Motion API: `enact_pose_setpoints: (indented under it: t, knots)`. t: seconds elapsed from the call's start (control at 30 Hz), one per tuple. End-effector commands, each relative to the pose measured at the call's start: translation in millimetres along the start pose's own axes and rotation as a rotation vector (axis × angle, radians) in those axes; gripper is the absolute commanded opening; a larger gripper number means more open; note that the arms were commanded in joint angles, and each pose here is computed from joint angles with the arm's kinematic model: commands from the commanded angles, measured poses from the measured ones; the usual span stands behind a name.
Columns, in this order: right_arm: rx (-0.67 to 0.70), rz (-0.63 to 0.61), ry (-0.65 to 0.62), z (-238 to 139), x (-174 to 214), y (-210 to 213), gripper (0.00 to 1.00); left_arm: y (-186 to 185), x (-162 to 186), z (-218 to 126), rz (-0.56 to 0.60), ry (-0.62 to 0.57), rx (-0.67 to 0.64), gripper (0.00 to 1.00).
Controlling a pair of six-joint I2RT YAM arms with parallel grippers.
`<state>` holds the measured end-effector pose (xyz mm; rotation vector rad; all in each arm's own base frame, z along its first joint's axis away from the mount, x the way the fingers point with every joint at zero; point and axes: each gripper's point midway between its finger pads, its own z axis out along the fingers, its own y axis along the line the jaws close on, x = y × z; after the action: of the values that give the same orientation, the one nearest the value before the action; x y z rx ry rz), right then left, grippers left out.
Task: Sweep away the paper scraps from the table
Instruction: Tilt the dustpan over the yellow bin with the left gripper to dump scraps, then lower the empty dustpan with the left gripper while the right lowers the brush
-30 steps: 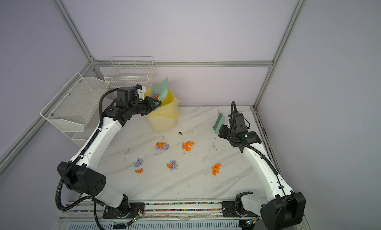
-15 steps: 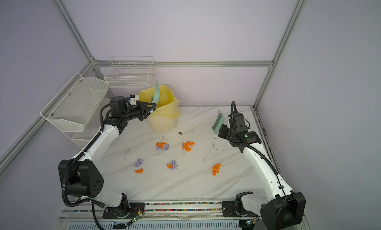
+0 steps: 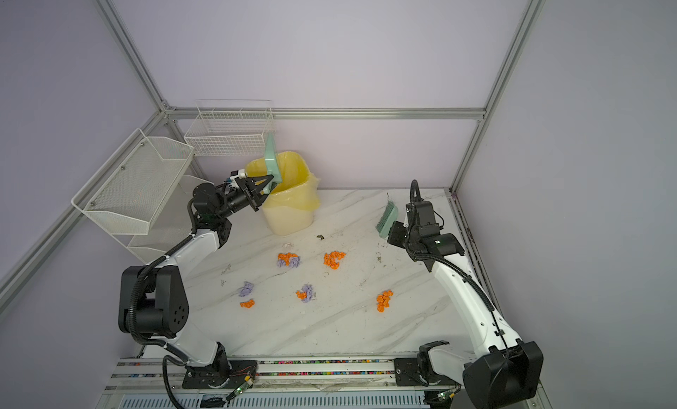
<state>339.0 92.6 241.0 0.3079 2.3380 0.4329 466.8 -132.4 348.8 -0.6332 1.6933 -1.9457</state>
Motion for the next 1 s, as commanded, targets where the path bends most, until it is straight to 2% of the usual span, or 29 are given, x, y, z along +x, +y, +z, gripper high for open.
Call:
enact_pose_setpoints:
  t: [0.0,0.7,0.97]
  knots:
    - [-0.017,0.011,-0.049,-4.9,-14.0,4.6,0.00,-20.4,12.5,-6.8,0.044,0.033,0.074,0.00]
    - [-0.016,0.022,-0.049,-6.8,-13.4,4.0,0.00,-31.5,22.4,-10.3,0.126,0.034,0.055,0.02]
    - [0.008,0.049,-0.047,-7.2,-14.0,0.4,0.00,-36.7,48.8,-2.1,0.215,0.080,-0.001,0.02]
